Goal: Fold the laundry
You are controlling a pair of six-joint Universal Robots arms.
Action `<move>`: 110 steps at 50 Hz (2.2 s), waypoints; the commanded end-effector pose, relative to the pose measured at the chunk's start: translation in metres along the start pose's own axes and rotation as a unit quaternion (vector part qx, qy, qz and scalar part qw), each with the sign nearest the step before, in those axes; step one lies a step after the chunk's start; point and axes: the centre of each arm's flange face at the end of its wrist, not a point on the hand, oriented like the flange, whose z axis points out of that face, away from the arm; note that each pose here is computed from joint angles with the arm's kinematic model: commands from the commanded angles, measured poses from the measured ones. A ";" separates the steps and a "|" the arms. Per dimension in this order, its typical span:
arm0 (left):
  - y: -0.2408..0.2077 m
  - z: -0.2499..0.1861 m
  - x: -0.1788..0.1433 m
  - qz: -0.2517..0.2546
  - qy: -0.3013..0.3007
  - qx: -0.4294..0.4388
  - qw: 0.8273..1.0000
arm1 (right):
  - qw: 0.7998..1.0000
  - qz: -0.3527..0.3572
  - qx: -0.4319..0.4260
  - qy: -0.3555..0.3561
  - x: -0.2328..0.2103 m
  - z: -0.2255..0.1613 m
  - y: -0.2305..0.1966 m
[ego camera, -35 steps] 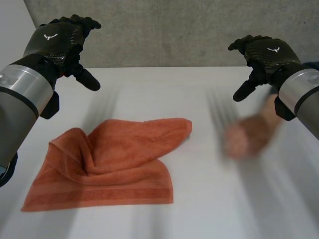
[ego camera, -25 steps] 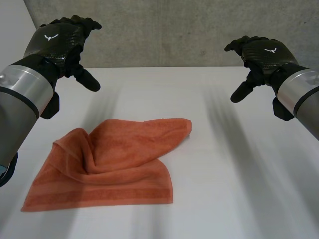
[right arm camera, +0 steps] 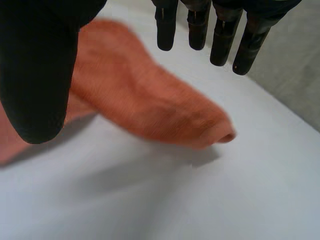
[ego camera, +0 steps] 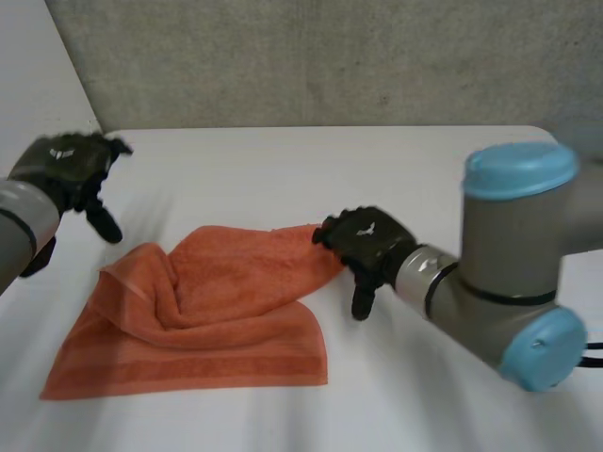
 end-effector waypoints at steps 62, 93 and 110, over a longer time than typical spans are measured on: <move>-0.029 -0.075 0.015 -0.033 0.074 0.082 0.993 | 0.973 -0.018 0.153 0.169 0.133 -0.088 -0.117; 0.077 0.026 0.054 -0.049 0.110 -0.093 0.988 | 0.981 0.046 0.024 0.186 0.137 0.044 -0.036; 0.074 0.019 0.058 -0.047 0.115 -0.089 0.988 | 0.994 0.077 0.005 0.073 0.078 0.029 0.021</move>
